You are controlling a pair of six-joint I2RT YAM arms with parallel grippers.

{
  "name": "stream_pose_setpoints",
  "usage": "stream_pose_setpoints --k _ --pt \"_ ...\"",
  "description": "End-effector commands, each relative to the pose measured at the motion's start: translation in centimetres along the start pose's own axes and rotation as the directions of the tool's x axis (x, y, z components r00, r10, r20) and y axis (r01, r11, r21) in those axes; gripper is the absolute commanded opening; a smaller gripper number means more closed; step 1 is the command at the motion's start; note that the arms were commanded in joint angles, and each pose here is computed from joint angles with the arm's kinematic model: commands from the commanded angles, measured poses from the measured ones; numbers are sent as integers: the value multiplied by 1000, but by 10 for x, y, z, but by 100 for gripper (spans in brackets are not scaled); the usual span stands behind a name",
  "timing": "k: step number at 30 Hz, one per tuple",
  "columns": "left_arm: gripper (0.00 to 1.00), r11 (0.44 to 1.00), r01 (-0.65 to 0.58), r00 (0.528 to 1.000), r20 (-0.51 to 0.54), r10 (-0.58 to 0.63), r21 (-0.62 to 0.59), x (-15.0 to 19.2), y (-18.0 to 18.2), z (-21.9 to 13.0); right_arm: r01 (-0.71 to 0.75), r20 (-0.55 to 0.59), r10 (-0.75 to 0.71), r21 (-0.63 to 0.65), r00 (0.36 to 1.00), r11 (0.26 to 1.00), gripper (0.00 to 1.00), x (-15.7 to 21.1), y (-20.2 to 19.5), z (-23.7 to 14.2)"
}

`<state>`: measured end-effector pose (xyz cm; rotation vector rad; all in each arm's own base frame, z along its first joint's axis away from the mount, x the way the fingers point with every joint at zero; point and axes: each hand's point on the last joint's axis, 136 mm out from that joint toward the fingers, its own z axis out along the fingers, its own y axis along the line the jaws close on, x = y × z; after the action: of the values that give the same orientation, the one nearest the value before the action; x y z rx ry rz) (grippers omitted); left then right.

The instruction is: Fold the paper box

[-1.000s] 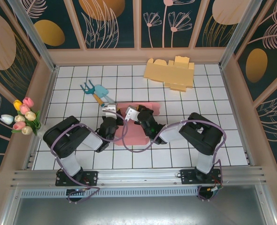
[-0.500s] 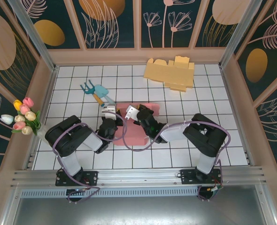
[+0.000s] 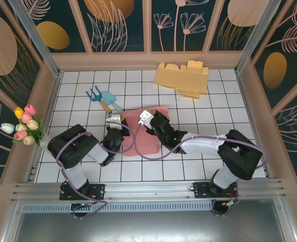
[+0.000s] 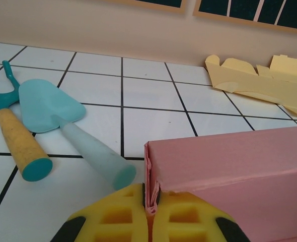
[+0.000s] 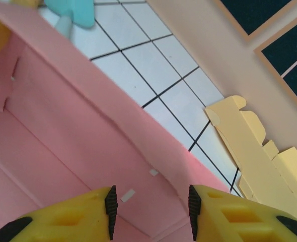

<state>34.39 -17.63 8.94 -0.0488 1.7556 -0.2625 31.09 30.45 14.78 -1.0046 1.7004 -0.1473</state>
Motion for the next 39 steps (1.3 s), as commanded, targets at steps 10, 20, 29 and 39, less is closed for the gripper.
stream_pose_setpoints --k 10,20,29,39 --pt "0 999 -37 999 -33 36 -37 17 16 -8 -575 -44 574 -10 817 818 48 -24 -25 -18" --pt "0 999 -35 999 -12 35 -38 16 17 -15 -825 -55 823 -11 565 565 55 -29 -39 9" --pt "0 997 -61 998 -11 60 -41 17 12 -15 -914 -95 912 -117 400 389 56 -16 -40 27" --pt "0 996 -71 997 -12 71 -51 18 10 -14 -929 -149 920 -133 362 344 57 -6 -16 31"
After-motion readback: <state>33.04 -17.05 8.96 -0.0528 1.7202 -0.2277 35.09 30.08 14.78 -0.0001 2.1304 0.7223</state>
